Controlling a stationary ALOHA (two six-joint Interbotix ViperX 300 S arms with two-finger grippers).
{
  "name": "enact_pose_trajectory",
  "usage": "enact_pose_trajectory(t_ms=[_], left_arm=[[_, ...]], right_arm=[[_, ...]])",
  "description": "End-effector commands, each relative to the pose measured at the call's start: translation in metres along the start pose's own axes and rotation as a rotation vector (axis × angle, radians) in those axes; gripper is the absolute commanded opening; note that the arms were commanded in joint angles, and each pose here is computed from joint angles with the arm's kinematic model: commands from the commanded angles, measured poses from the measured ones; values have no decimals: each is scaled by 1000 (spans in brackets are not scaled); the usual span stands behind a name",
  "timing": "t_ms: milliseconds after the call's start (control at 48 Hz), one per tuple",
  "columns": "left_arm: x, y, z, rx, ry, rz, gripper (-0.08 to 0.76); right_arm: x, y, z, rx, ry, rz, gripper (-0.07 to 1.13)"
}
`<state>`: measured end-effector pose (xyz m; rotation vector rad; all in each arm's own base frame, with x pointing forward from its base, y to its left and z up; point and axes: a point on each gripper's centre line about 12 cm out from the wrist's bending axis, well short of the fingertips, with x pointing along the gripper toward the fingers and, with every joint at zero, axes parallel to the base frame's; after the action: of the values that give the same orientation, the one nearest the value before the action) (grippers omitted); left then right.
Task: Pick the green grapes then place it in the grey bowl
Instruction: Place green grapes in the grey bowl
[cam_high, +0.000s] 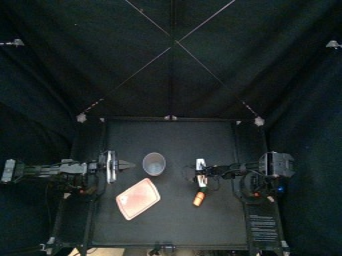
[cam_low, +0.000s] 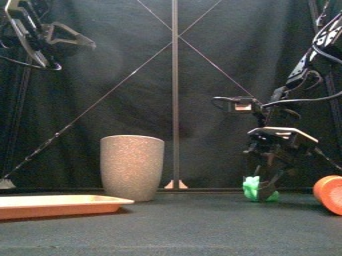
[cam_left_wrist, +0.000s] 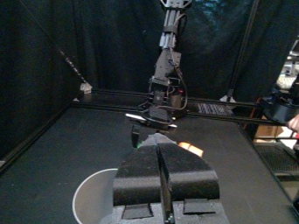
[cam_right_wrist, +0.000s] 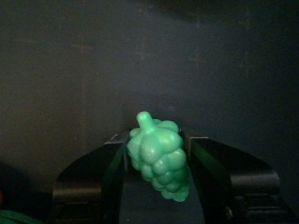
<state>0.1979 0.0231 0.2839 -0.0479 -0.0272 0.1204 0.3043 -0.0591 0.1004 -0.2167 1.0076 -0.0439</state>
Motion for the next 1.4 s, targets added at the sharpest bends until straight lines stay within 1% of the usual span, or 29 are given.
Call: enact_pose_trajectory(t_ms=[21,104,167,292,333,479,562,646,729,1042,1229,1396], left_arm=[[1,0,5,-3,-15,0,84],[1,0,5,-3,-15,0,84],[1,0,4,-3,-14,0,82],[1,0,4,-3,-12,0,84],[1,0,4,-3,-12,0,84],[1,1,4,-6,-15,4,84],[1,1,4,-15,-17,6,82],[0,1,2,-24,-12,9,84],[0,2,-1,-31,-3,13,84],[-2,3,-7,-50,12,21,84],[-2,3,-6,-47,7,21,84],[-1,3,-5,-48,6,19,84]], right_arm=[[-6,-5,12,11,-39,-13,671],[-11,-6,21,10,-66,-20,671],[-18,-9,35,7,-108,-30,672],[-43,-16,79,-26,-244,-63,672],[-57,-22,99,-37,-310,-83,672],[-86,-34,146,-92,-471,-137,672],[-92,-37,169,-122,-561,-150,672],[-90,-40,187,-124,-629,-149,672],[-73,-41,198,-116,-648,-137,672],[-11,-42,219,-66,-605,-100,674],[5,-45,220,7,-587,-84,682],[10,-50,214,54,-571,-82,748]])
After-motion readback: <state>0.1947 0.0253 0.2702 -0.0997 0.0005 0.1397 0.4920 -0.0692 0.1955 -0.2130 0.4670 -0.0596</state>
